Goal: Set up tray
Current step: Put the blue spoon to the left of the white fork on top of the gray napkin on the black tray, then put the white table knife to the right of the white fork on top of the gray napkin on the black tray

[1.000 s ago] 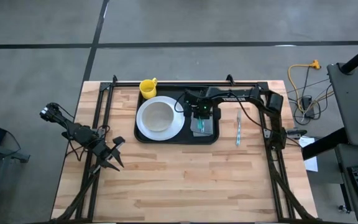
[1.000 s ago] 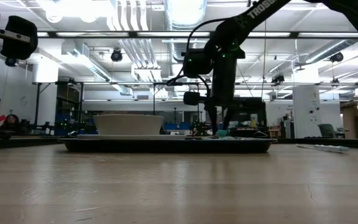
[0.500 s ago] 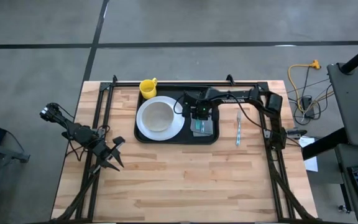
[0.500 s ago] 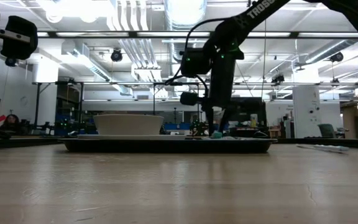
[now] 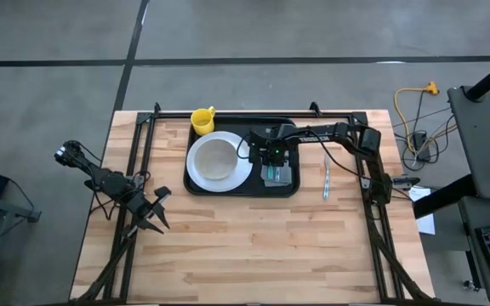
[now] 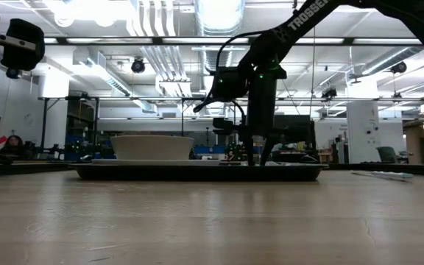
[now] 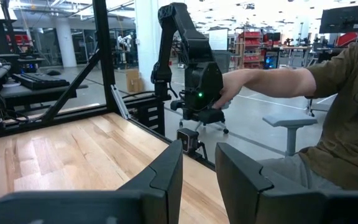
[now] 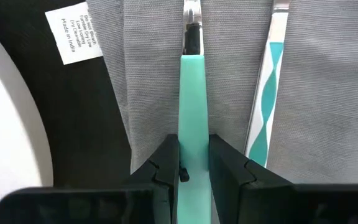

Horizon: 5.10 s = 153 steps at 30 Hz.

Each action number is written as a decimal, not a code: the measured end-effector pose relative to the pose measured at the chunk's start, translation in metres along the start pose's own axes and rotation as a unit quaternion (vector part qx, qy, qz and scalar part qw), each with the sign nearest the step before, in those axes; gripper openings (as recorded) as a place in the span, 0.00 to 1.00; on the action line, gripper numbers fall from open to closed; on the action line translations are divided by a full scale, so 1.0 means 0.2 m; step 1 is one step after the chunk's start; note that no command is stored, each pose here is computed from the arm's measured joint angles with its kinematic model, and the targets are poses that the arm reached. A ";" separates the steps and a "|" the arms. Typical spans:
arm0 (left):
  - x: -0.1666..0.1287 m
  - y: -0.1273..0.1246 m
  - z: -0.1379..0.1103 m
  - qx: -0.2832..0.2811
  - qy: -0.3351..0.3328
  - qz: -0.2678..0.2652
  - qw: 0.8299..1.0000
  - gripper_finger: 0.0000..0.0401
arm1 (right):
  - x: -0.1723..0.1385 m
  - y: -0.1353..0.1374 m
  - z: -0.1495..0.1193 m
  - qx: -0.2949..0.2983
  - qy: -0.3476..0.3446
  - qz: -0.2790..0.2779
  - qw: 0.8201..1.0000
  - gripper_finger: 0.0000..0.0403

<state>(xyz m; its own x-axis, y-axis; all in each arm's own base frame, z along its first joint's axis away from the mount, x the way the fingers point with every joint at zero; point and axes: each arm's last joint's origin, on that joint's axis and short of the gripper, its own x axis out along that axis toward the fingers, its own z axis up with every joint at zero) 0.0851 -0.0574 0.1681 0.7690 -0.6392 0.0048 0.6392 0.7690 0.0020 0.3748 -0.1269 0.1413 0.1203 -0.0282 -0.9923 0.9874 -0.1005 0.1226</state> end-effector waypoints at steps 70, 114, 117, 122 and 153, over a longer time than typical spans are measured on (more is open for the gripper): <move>0.00 0.00 0.00 0.000 0.000 0.000 1.000 0.19 | -0.07 0.06 -0.04 -0.009 -0.014 -0.001 1.000 0.32; 0.00 0.00 0.00 0.000 0.000 0.000 1.000 0.19 | -0.27 -0.02 -0.07 -0.131 0.044 -0.024 0.990 0.27; 0.00 0.00 0.00 0.000 0.000 0.000 1.000 0.19 | -0.30 -0.03 -0.10 -0.129 0.046 -0.029 0.990 0.27; 0.00 0.00 0.00 0.000 0.000 0.000 1.000 0.19 | -0.33 -0.08 -0.14 -0.083 0.048 -0.067 0.993 0.27; 0.00 0.00 0.00 0.000 0.000 0.000 1.000 0.19 | -0.32 -0.80 -0.36 0.044 0.027 -0.087 0.995 0.26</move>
<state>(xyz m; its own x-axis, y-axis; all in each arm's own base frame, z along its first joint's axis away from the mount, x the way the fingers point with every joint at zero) 0.0851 -0.0574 0.1681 0.7690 -0.6392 0.0047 0.6392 0.7690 0.0020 0.2174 -0.0379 0.1848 -0.0447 0.0501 -0.9977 0.9813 -0.1852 -0.0532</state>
